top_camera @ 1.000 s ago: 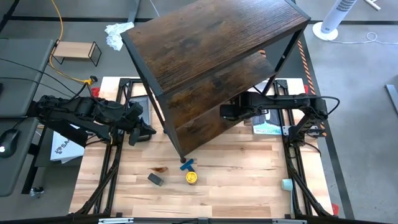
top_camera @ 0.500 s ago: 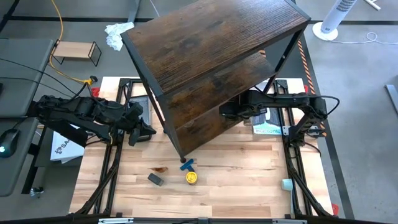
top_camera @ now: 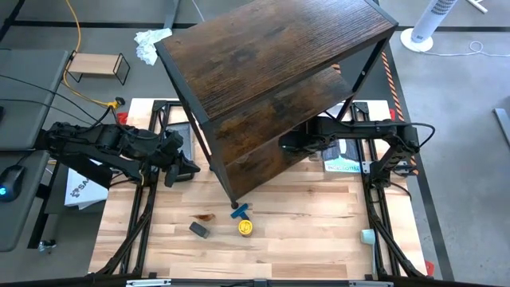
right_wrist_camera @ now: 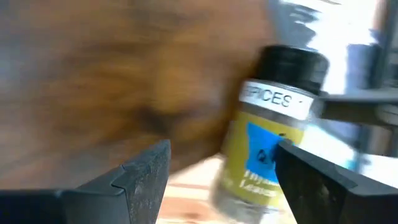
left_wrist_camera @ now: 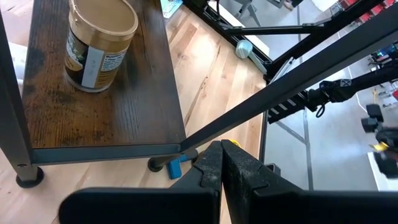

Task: Shelf spices
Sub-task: Remove the black seasoning bottle from the shelf

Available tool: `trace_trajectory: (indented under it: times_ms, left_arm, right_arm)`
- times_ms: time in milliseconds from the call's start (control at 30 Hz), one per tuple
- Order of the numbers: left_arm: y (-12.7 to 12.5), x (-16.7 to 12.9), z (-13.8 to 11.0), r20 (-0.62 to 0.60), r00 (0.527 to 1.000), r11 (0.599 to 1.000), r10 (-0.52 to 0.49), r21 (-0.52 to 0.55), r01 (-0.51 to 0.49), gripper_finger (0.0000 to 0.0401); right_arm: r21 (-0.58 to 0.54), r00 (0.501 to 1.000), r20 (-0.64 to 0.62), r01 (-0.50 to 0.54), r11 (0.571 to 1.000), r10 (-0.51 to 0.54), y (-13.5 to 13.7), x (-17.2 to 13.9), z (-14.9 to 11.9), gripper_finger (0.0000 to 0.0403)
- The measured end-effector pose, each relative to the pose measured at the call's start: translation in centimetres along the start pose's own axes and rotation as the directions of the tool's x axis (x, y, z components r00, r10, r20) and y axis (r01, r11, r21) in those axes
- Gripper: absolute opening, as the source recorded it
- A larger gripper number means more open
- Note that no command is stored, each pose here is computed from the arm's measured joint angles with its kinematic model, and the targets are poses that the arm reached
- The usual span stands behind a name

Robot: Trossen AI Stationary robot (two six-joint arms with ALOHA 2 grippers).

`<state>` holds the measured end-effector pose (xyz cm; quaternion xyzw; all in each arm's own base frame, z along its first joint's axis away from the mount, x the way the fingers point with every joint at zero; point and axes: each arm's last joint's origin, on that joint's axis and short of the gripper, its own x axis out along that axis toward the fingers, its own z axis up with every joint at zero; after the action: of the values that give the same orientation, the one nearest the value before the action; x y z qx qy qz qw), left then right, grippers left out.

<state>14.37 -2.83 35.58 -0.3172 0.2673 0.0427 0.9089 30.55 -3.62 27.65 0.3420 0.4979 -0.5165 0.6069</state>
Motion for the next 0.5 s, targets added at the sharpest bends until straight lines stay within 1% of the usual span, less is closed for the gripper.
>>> trace_trajectory:
  times_ms: [67,133,200,233,333,400,467,500]
  left_arm:
    - [0.0,0.0,0.0,0.0,1.0,1.0,-0.001,0.0,0.001,0.0]
    - [0.0,0.0,0.0,0.0,1.0,1.0,0.0,0.0,0.0,0.0]
    - [0.0,0.0,0.0,0.0,1.0,1.0,0.0,0.0,0.0,0.0]
    - [0.0,0.0,0.0,0.0,1.0,1.0,0.0,0.0,0.0,0.0]
    - [0.0,0.0,0.0,0.0,1.0,1.0,-0.001,-0.001,0.001,0.0]
    - [0.0,0.0,0.0,0.0,1.0,1.0,-0.001,-0.01,0.001,0.0]
    - [0.0,0.0,0.0,-0.002,1.0,1.0,-0.002,-0.021,0.002,0.0]
    - [0.0,0.0,0.0,-0.005,1.0,1.0,-0.005,-0.023,0.005,0.0]
  right_arm:
    - [-0.019,0.994,0.019,-0.107,0.994,0.108,1.2,-0.6,-0.2,0.0273]
    - [-0.074,0.983,0.056,-0.172,0.982,0.176,2.1,-1.3,-0.4,0.0273]
    - [-0.102,0.966,0.115,-0.221,0.97,0.232,2.7,-2.7,-0.4,0.0273]
    - [-0.109,0.961,0.144,-0.22,0.969,0.235,2.7,-3.3,-0.4,0.0273]
    - [-0.124,0.962,0.192,-0.172,0.977,0.193,2.2,-4.4,-0.7,0.0273]
    - [-0.122,0.971,0.161,-0.158,0.98,0.177,2.0,-4.8,-1.0,0.0273]
    - [-0.141,0.976,0.056,-0.202,0.969,0.212,2.2,-4.9,-2.2,0.0273]
    - [-0.181,0.972,0.015,-0.227,0.957,0.233,2.6,-4.8,-3.1,0.0273]
